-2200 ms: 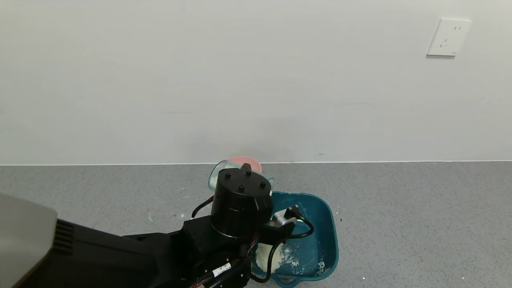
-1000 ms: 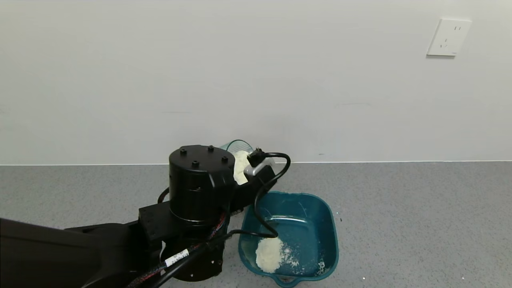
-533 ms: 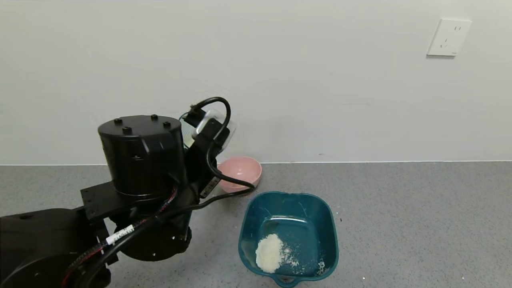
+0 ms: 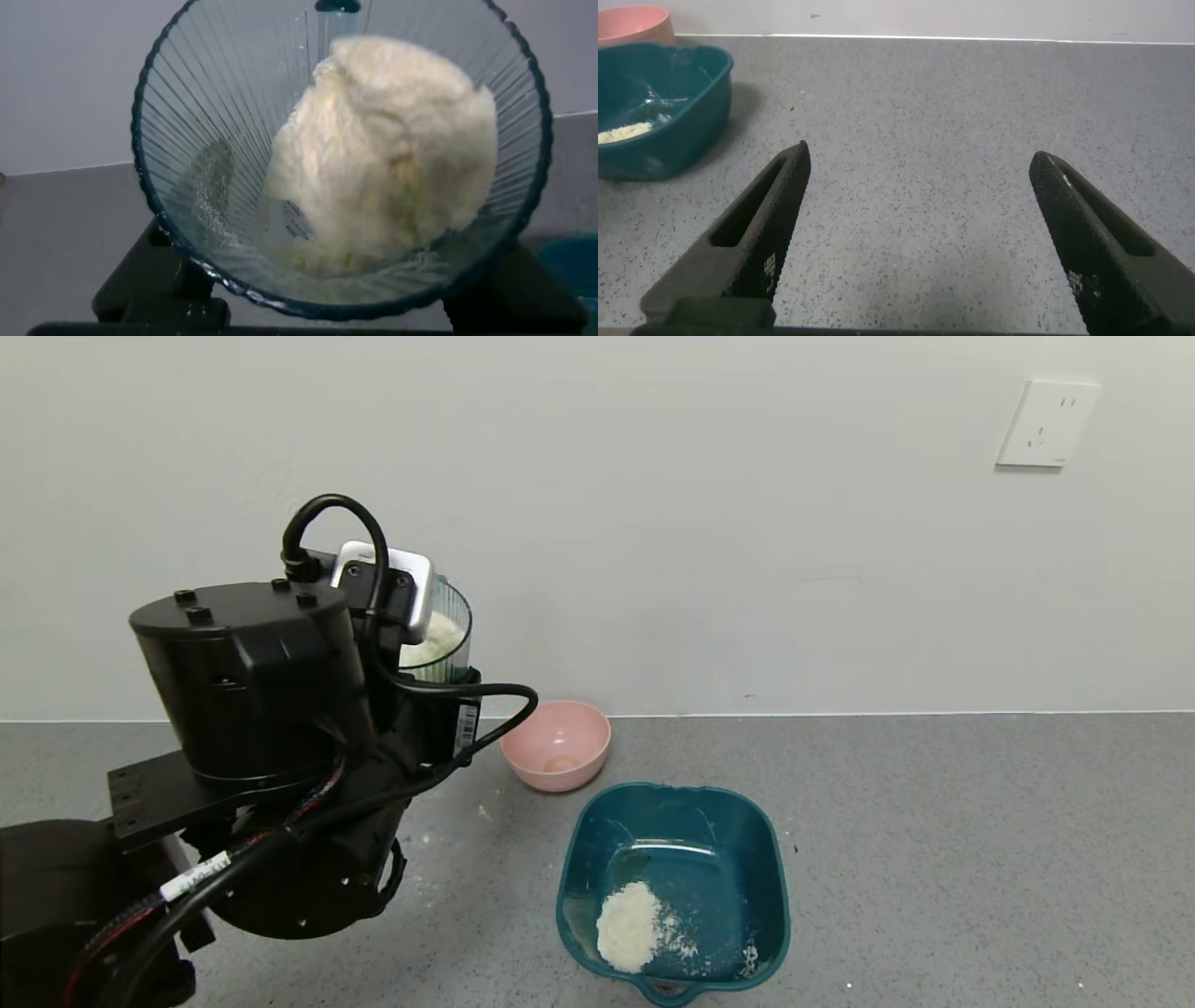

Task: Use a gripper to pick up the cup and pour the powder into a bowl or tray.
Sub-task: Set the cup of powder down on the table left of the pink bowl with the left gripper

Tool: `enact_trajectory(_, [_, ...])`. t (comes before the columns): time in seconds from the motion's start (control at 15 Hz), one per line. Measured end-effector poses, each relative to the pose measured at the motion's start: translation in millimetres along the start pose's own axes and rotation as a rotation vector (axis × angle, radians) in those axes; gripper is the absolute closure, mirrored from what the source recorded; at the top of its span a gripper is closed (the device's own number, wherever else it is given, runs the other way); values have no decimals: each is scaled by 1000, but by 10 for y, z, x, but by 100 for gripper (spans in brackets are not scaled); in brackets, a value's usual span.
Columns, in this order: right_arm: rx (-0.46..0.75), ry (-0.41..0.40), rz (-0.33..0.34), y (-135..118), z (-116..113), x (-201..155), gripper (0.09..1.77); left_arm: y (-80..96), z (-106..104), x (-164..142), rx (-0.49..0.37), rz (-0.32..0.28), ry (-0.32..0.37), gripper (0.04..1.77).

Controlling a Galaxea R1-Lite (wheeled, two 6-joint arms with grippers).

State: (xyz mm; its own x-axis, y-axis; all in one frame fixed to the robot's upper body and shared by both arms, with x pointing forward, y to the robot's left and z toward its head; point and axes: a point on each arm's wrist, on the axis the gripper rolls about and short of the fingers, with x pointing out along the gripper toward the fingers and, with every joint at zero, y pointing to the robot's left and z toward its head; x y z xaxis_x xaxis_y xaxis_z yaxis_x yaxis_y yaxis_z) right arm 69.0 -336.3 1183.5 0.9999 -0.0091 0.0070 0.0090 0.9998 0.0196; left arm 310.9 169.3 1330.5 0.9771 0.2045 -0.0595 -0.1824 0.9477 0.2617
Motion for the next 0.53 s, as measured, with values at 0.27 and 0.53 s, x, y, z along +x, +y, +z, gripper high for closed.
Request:
enact_trajectory(0.27, [0,0,0,0,0,0,15,70,-111,18,-117,8,25,52])
enact_trajectory(0.53, [0,0,0,0,0,0,15,154,-239,103,-239,-32,55,52])
